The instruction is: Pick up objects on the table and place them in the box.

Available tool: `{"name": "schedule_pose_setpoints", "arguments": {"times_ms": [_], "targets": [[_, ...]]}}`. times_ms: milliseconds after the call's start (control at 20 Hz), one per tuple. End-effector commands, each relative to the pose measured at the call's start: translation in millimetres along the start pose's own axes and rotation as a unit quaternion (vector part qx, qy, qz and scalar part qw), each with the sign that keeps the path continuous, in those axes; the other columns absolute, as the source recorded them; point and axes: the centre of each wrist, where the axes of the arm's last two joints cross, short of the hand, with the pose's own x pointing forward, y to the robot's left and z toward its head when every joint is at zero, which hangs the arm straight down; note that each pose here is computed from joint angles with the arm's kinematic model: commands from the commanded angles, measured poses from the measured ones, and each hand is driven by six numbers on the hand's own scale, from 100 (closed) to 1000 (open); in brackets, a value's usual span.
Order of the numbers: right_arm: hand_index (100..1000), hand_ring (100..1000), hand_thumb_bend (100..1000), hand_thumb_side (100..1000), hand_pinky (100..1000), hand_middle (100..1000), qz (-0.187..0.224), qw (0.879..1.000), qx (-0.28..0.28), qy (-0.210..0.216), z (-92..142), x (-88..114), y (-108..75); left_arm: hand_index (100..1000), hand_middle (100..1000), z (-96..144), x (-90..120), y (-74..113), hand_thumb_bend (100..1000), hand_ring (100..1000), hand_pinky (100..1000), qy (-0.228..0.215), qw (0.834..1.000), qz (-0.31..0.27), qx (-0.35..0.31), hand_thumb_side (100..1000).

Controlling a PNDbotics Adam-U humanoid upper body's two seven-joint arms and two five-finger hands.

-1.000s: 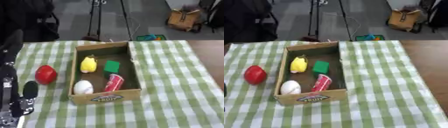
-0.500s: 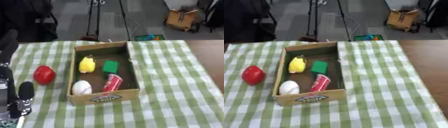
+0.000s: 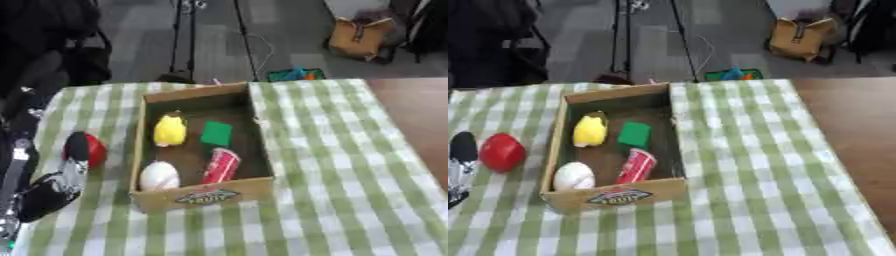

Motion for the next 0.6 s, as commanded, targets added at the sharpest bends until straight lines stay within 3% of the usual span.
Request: {"name": "schedule_pose_setpoints", "arguments": {"times_ms": [50,300,600], "targets": [[643,663,100,343,632,521,0.009,1.0,0.014,-0.009,-1.0,8.0,6.0,1000,1000,-11.9,-4.9,20.5,100,1000,1000,-0.006,0.995,-0.054,-0.078,892],[642,663,100,344,634,520,0.011,1.0,0.014,-0.005,-0.5,7.5,5.7,1000,993,-27.2,-9.6,38.0,100,997,1000,-0.01,0.991,-0.075,-0.113,796],[642,665,100,345,638,521,0.014,1.0,0.014,-0.005,-0.3,7.8,5.2,1000,1000,-25.2,-14.3,46.2,100,1000,1000,0.011,0.986,-0.076,-0.149,871]]}}
